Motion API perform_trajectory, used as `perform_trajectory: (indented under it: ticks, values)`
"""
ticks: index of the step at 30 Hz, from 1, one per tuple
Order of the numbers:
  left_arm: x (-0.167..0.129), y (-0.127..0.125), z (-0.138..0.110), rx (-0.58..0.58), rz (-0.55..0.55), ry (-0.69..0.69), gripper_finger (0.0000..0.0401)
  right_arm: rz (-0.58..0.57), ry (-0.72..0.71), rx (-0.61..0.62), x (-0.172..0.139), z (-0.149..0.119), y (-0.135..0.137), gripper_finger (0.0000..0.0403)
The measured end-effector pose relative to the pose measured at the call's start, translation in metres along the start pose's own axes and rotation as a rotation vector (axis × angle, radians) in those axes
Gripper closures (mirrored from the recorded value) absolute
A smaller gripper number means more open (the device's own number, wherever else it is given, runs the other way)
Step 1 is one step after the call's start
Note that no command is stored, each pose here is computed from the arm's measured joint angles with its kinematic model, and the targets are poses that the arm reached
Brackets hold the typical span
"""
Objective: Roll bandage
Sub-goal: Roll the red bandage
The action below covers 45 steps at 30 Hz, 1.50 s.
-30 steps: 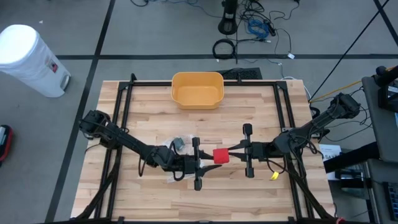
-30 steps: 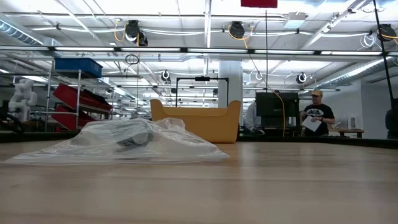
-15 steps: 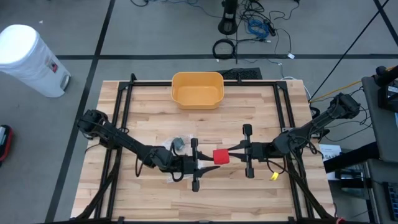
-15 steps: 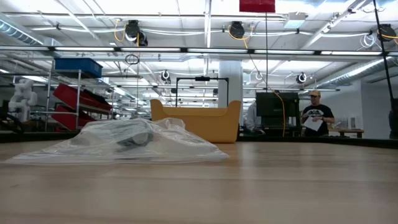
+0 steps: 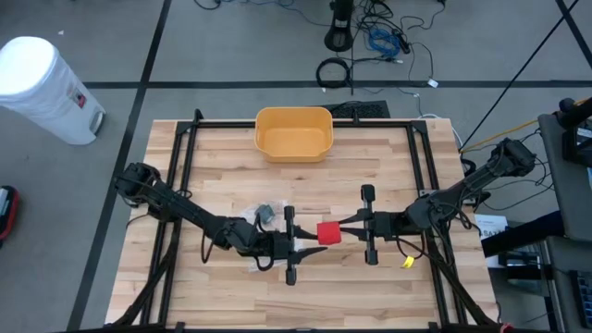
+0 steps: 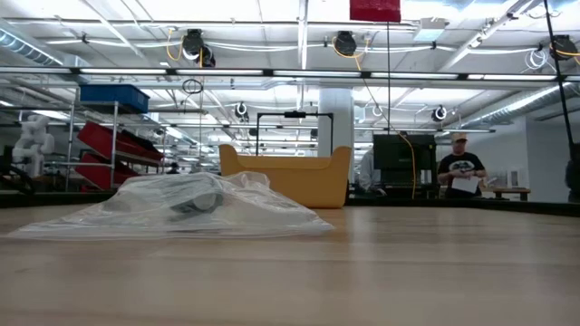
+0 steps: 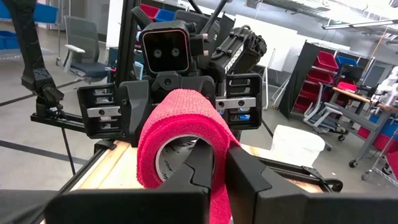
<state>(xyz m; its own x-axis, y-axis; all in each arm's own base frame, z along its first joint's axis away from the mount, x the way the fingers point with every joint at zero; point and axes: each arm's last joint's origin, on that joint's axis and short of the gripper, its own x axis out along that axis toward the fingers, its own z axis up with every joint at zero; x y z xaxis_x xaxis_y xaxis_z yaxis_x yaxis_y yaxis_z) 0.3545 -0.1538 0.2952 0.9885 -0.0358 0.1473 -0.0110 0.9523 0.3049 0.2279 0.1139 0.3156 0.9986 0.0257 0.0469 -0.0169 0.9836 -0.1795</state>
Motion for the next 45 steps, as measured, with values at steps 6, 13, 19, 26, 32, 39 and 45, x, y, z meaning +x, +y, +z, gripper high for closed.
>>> perform_trajectory:
  ticks: [6, 13, 19, 26, 32, 39, 45]
  values:
    - [0.000, 0.000, 0.000, -0.001, 0.000, 0.000, 0.0306, -0.001, -0.001, 0.000, 0.000, 0.000, 0.000, 0.0385]
    - [0.000, 0.000, 0.000, -0.001, 0.000, 0.000, 0.0312, 0.000, 0.000, -0.015, 0.000, 0.000, 0.000, 0.0385]
    - [0.000, 0.000, 0.000, -0.002, 0.004, 0.002, 0.0350, 0.000, 0.000, -0.015, 0.000, 0.000, 0.000, 0.0385]
    - [0.000, 0.000, 0.000, -0.004, 0.005, 0.003, 0.0358, 0.002, 0.008, -0.020, 0.000, -0.001, 0.000, 0.0385]
    - [0.000, 0.000, 0.000, -0.004, 0.003, 0.003, 0.0358, 0.000, 0.015, -0.027, -0.002, -0.001, 0.003, 0.0374]
    - [-0.002, -0.005, 0.002, -0.007, -0.012, -0.004, 0.0359, -0.012, 0.013, -0.028, -0.003, 0.000, 0.004, 0.0320]
    - [-0.006, -0.009, 0.009, -0.014, -0.035, -0.025, 0.0359, -0.023, -0.001, -0.088, -0.011, 0.007, 0.006, 0.0284]
